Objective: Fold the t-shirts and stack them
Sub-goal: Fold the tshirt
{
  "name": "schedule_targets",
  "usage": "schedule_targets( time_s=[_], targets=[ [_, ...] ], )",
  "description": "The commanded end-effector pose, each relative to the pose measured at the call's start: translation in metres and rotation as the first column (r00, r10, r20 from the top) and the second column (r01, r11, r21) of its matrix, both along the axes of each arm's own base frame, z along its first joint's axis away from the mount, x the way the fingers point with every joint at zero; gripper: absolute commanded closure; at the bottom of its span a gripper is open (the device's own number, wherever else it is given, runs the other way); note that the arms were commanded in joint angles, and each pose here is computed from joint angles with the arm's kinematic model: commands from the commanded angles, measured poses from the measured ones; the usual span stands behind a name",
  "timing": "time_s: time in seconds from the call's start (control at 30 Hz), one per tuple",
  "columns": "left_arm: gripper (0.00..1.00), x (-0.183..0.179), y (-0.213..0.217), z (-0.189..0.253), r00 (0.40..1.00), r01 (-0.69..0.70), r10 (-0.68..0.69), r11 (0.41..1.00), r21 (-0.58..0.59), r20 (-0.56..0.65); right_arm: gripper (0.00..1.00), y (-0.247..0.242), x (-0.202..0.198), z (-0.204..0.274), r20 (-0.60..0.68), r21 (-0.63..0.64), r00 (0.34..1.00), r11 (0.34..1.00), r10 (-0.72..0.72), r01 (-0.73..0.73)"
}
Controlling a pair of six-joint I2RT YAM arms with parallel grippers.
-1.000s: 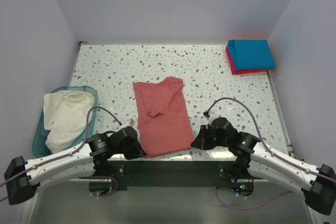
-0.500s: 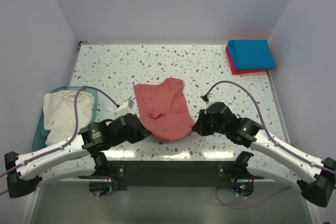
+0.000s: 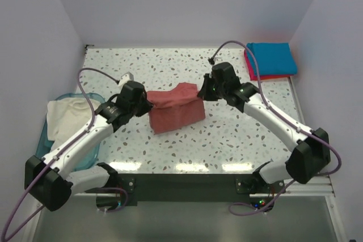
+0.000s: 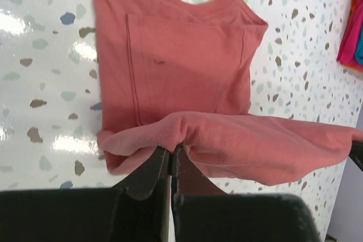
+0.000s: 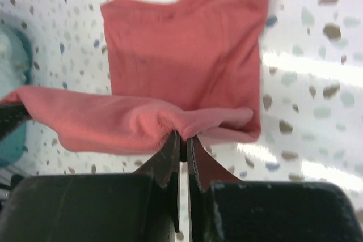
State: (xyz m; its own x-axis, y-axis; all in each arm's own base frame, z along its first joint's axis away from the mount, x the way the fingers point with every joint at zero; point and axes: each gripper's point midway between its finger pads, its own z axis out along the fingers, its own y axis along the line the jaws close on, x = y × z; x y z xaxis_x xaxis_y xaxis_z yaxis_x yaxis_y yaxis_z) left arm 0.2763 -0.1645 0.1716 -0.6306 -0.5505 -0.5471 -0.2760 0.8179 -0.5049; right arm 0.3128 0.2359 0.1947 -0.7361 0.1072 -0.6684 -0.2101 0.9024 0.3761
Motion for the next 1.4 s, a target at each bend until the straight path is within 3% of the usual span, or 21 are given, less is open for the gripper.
schedule_targets(
  time_s=[0.0,0.13,0.17,0.3,0.4,0.43,0.53,0.57,0.6,0.67,0.73,0.83,0.9,0.93,1.03,1.07,1.1,1.13,1.23,1.37],
  targets=[
    [1.00,0.046,-0.008,0.018,0.995,0.021,-0.016,0.998,-0.054,0.094,1.00,0.023,0.051,0.038,0.101,0.057,0.994,0.997,0.046,-0.052],
    [1.00,0.090,0.010,-0.002,0.996,-0.061,0.064,0.996,-0.067,0.054,1.00,0.033,0.103,0.013,0.046,0.062,0.998,0.997,0.042,-0.045],
    [1.00,0.102,0.012,-0.018,0.997,-0.071,0.073,0.995,-0.066,0.026,1.00,0.037,0.116,-0.015,-0.006,0.044,0.999,0.998,0.040,-0.040],
    [1.00,0.147,0.036,-0.050,0.991,-0.137,0.136,0.989,-0.063,-0.011,0.94,0.054,0.180,-0.035,0.001,0.092,1.000,0.995,0.031,-0.031],
    [1.00,0.176,0.052,-0.077,0.987,-0.159,0.156,0.985,-0.065,-0.049,0.79,0.064,0.217,-0.050,-0.012,0.115,0.999,0.992,0.052,-0.051],
    [1.00,0.184,0.058,-0.080,0.989,-0.143,0.140,0.988,-0.063,-0.043,0.59,0.063,0.223,-0.055,-0.017,0.097,0.998,0.994,0.056,-0.054],
    [0.54,0.183,0.072,-0.095,0.986,-0.155,0.152,0.987,-0.034,-0.063,0.30,0.049,0.234,-0.043,0.013,0.015,0.998,0.998,0.054,-0.054],
    [0.34,0.185,0.076,-0.080,0.986,-0.164,0.163,0.986,-0.035,-0.013,0.19,0.043,0.236,-0.037,0.041,-0.011,0.998,0.999,0.044,-0.043],
    [0.28,0.183,0.079,-0.075,0.985,-0.171,0.171,0.985,-0.029,0.006,0.15,0.035,0.228,-0.048,0.019,-0.027,0.999,0.999,0.039,-0.038],
    [0.23,0.180,0.082,-0.062,0.983,-0.174,0.175,0.984,-0.027,0.046,0.13,0.027,0.220,-0.027,0.071,-0.012,0.997,0.999,0.038,-0.037],
    [0.23,0.176,0.083,-0.057,0.985,-0.167,0.168,0.986,-0.015,0.046,0.13,0.025,0.208,-0.044,0.056,-0.012,0.996,0.998,0.065,-0.065],
    [0.30,0.167,0.077,-0.051,0.987,-0.157,0.157,0.987,0.012,0.045,0.13,0.025,0.188,-0.065,0.022,-0.016,0.991,0.991,0.134,-0.134],
    [0.41,0.163,0.070,-0.047,0.987,-0.156,0.153,0.986,0.062,0.057,0.13,0.026,0.181,-0.079,0.023,-0.019,0.986,0.986,0.167,-0.166],
    [0.52,0.162,0.066,-0.047,0.987,-0.151,0.147,0.986,0.074,0.063,0.13,0.028,0.177,-0.083,0.016,-0.010,0.982,0.982,0.186,-0.186],
    [0.70,0.162,0.056,-0.054,0.990,-0.134,0.128,0.986,0.098,0.058,0.14,0.030,0.176,-0.096,0.008,-0.011,0.977,0.977,0.214,-0.214],
    [0.81,0.163,0.054,-0.063,0.992,-0.123,0.120,0.987,0.100,0.034,0.15,0.033,0.175,-0.099,0.000,-0.004,0.975,0.975,0.222,-0.222],
    [0.87,0.165,0.052,-0.066,0.993,-0.117,0.115,0.988,0.097,0.028,0.17,0.033,0.176,-0.102,-0.008,-0.001,0.976,0.976,0.219,-0.219],
    [0.95,0.167,0.050,-0.071,0.994,-0.110,0.108,0.989,0.099,0.018,0.24,0.034,0.176,-0.103,-0.013,0.001,0.976,0.976,0.218,-0.218],
    [1.00,0.175,0.047,-0.084,0.995,-0.096,0.096,0.989,0.109,0.000,0.47,0.035,0.177,-0.095,-0.003,0.027,0.982,0.981,0.191,-0.191],
    [1.00,0.191,0.049,-0.102,0.996,-0.081,0.084,0.987,0.142,-0.018,0.52,0.044,0.181,-0.084,0.023,0.082,0.988,0.985,0.152,-0.154]
  ],
)
